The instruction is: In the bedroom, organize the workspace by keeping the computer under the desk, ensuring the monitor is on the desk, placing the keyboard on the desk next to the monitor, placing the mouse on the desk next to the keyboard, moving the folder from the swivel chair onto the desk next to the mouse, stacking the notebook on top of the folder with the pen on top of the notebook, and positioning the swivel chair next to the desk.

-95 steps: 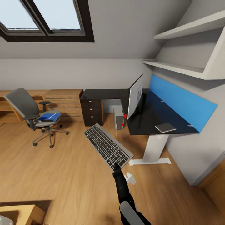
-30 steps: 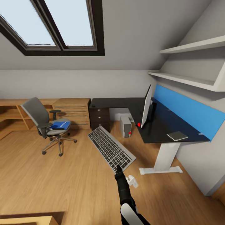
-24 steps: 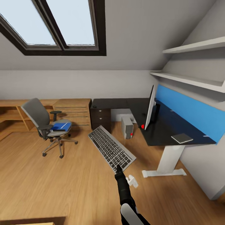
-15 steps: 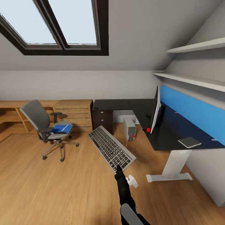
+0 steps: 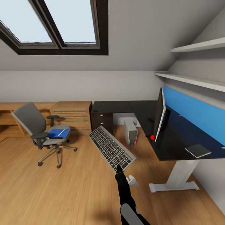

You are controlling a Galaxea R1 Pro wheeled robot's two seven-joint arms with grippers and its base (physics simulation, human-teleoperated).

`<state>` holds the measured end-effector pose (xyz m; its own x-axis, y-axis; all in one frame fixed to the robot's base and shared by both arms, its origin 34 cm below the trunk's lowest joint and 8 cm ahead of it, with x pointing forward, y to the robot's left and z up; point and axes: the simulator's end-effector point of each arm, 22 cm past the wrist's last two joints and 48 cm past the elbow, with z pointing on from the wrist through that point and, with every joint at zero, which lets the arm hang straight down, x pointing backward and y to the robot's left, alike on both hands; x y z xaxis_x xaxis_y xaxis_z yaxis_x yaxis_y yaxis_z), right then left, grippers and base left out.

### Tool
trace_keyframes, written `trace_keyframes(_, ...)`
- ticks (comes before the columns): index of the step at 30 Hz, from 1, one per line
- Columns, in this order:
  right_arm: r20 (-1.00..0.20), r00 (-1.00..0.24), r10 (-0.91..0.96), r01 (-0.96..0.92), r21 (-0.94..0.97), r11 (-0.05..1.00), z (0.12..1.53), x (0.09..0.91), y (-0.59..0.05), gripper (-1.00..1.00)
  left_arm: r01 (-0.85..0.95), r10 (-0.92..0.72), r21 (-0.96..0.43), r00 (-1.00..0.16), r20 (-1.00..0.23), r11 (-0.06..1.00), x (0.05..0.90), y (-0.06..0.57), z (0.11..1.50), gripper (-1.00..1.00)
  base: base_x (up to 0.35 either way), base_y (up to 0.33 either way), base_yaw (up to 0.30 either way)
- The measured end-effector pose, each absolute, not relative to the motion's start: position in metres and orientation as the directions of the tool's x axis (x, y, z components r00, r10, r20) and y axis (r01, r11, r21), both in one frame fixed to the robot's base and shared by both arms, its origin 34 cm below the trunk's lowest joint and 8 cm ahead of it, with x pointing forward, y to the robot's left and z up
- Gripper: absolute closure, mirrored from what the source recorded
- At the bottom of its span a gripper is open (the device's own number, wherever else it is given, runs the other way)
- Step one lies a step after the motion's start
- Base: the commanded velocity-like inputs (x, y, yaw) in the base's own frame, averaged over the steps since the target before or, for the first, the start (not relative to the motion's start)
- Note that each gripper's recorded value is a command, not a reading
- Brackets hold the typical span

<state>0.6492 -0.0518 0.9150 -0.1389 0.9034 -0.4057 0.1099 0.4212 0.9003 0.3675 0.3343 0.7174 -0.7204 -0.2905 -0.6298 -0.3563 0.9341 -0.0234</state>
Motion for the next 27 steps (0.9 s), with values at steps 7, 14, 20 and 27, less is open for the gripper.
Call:
trace_keyframes(7,-0.406,-0.139,0.903,0.110,0.900,0.421,0.9150,0.6492,-0.0518,1.00,-0.356,-0.291,-0.023,-0.720,-0.630,0.934,0.3675,0.3344,0.7174,-1.00,0.329,0.000,0.000)
trace_keyframes(14,-0.406,-0.138,0.904,0.110,0.900,0.421,0.9150,0.6493,-0.0521,1.00,-0.356,-0.291,-0.023,-0.720,-0.630,0.934,0.3675,0.3344,0.7174,-1.00,0.329,0.000,0.000)
trace_keyframes(20,-0.405,-0.138,0.904,0.111,0.901,0.420,0.9149,0.6493,-0.0522,1.00,-0.356,-0.291,-0.023,-0.720,-0.630,0.934,0.3675,0.3344,0.7174,-1.00,0.329,0.000,0.000)
trace_keyframes(27,-0.405,-0.139,0.904,0.112,0.900,0.421,0.9143,0.6491,-0.0523,1.00,-0.356,-0.291,-0.023,-0.720,-0.630,0.934,0.3675,0.3344,0.7174,-1.00,0.329,0.000,0.000)
